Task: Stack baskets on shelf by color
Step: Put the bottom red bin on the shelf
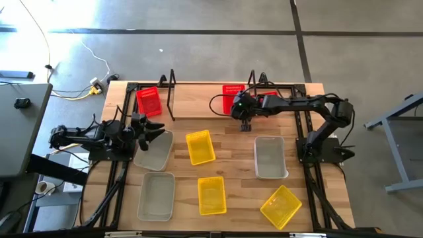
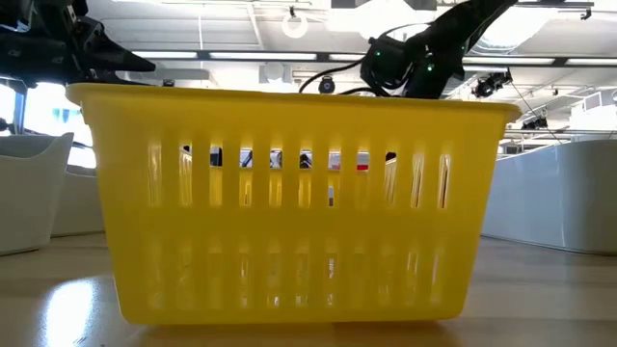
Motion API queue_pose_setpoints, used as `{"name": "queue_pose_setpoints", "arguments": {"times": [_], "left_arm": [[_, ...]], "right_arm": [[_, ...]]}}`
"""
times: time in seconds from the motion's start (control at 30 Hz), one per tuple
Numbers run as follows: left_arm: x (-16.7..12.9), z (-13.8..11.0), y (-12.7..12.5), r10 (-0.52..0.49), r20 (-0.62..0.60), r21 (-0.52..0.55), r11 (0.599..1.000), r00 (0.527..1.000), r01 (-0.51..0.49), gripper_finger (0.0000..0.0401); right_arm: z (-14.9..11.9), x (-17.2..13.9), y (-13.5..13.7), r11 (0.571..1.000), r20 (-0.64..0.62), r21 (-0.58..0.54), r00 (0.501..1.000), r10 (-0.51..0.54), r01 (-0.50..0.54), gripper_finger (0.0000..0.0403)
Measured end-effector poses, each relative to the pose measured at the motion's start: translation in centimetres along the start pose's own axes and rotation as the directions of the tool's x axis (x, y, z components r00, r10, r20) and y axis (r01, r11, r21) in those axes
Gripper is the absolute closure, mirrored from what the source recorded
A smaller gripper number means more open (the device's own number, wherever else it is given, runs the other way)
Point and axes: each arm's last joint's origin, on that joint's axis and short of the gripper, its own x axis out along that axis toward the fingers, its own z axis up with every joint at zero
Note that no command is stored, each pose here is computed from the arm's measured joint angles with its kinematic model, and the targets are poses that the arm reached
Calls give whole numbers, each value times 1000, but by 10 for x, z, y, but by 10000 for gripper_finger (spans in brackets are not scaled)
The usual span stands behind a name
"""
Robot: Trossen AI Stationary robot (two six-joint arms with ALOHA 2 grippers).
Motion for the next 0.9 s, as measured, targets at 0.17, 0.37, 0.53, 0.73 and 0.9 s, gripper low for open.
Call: {"name": "queue_pose_setpoints", "arguments": {"times": [0.17, 0.37, 0.53, 0.73, 0.9], "left_arm": [[0, 0, 0, 0, 0, -1, 1000, 1000, 0, 233], [0, 0, 0, -1, 0, -20, 1000, 1000, 1, 233], [0, 0, 0, -1, -1, -25, 1000, 1000, 1, 233], [0, 0, 0, 2, -5, -23, 1000, 1000, -2, 233], [0, -1, 0, 4, -8, -22, 1000, 1000, -4, 233]], "right_arm": [[0, 0, 0, 1000, -4, 1, 1000, -6, 6, 403], [0, 0, 0, 1000, -17, -1, 1000, -25, 25, 402], [0, -3, -1, 1000, -21, 12, 1000, -20, 21, 402], [9, -10, -7, 1000, 10, 23, 1000, -21, 21, 402], [7, -10, -9, 999, 21, 54, 1000, 7, -8, 386]]}}
